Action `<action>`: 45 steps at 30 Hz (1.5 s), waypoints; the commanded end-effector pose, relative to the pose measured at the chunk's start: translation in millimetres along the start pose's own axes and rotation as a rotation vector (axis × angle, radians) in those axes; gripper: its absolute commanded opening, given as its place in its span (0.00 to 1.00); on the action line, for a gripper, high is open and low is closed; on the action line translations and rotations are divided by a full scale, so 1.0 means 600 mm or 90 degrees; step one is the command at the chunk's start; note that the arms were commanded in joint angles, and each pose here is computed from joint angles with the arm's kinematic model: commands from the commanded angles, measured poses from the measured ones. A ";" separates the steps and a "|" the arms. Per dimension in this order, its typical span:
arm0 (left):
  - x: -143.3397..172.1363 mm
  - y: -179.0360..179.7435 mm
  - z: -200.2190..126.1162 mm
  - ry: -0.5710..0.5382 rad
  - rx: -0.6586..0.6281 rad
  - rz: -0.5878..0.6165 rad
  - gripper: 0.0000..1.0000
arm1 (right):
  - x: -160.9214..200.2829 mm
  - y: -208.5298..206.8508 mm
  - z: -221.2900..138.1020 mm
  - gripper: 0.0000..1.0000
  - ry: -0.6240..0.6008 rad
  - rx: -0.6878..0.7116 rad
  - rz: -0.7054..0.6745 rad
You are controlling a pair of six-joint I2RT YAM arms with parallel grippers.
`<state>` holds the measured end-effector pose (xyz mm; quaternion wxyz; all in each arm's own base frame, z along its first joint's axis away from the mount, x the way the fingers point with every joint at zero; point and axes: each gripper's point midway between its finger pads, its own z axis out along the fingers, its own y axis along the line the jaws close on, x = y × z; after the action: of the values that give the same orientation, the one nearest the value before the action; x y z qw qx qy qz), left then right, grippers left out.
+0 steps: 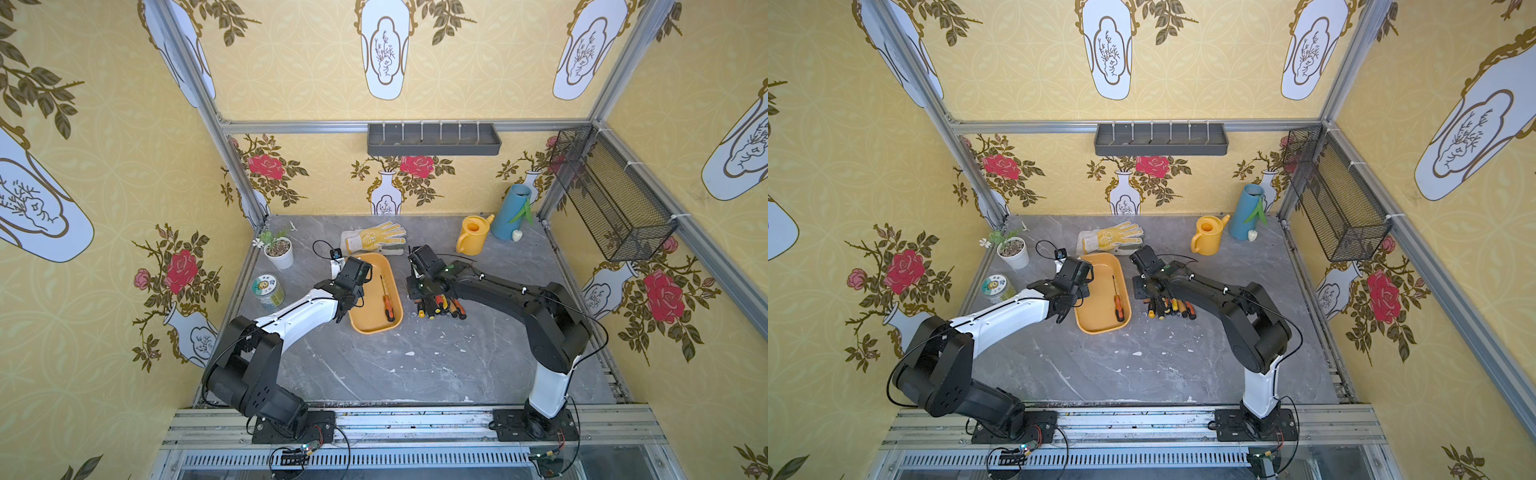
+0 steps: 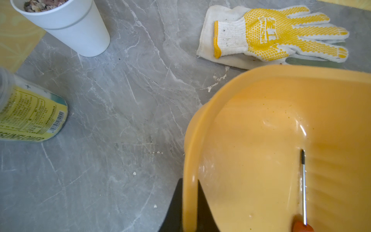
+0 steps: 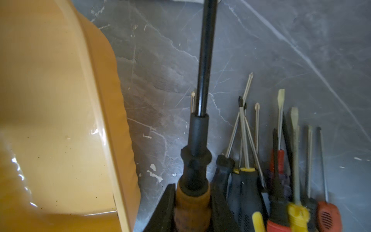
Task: Take out the screwdriver from the storage box
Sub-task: Place the screwdriver at the center of the board.
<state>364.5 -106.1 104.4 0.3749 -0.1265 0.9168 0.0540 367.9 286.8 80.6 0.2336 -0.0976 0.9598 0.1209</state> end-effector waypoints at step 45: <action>0.002 -0.007 0.005 0.001 0.010 -0.001 0.00 | 0.008 -0.012 0.021 0.41 0.053 0.050 0.045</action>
<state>363.1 -106.8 100.5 0.3706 -0.1244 0.9189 0.0525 369.2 285.2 57.8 0.1790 -0.0566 0.9779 0.0924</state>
